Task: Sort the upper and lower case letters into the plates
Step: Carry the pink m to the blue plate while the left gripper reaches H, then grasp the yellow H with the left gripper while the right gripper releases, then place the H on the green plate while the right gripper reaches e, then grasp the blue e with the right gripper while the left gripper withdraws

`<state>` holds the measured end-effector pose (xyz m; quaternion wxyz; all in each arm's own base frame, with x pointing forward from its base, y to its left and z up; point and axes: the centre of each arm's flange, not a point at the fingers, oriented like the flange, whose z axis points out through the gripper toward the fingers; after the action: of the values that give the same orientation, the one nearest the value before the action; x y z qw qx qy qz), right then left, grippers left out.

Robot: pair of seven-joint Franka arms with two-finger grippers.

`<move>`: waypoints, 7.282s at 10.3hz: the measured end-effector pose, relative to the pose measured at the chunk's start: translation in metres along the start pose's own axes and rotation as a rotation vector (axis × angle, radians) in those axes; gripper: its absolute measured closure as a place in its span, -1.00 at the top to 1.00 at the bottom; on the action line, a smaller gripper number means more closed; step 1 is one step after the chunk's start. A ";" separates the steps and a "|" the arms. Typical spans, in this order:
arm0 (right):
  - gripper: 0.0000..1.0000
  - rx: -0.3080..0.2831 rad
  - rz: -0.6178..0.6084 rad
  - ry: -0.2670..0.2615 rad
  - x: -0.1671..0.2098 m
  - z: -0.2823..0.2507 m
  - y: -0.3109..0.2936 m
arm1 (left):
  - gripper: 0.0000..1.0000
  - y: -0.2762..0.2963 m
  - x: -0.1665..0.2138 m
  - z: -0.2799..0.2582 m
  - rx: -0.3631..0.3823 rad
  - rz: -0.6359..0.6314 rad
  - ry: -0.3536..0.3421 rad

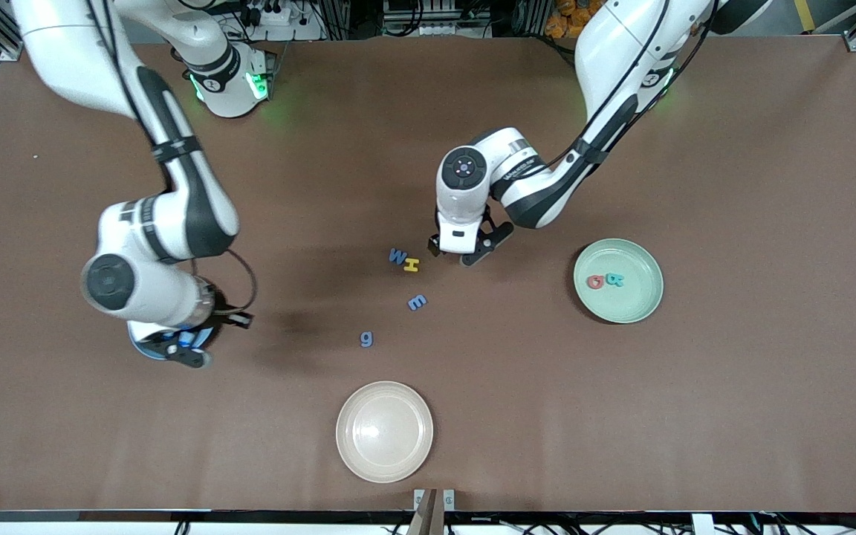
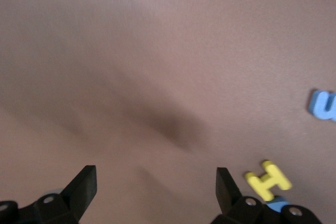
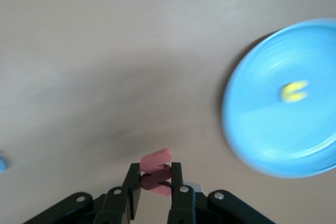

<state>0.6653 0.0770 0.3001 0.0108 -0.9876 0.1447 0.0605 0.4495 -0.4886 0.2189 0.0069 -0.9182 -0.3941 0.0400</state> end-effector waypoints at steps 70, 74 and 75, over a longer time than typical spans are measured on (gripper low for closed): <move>1.00 0.132 0.610 0.072 -0.188 0.142 -0.345 | 1.00 -0.097 0.212 -0.038 0.219 0.563 -0.086; 1.00 0.074 0.567 0.094 -0.197 0.150 -0.347 | 1.00 -0.062 0.132 -0.058 0.173 0.540 -0.051; 1.00 0.060 0.564 0.095 -0.197 0.153 -0.350 | 1.00 -0.060 0.132 -0.057 0.170 0.539 -0.053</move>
<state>0.5604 0.4744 0.1741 0.0158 -0.9092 0.4159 0.0105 0.5016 -0.3506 0.2694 0.0626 -0.9846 -0.1311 0.0973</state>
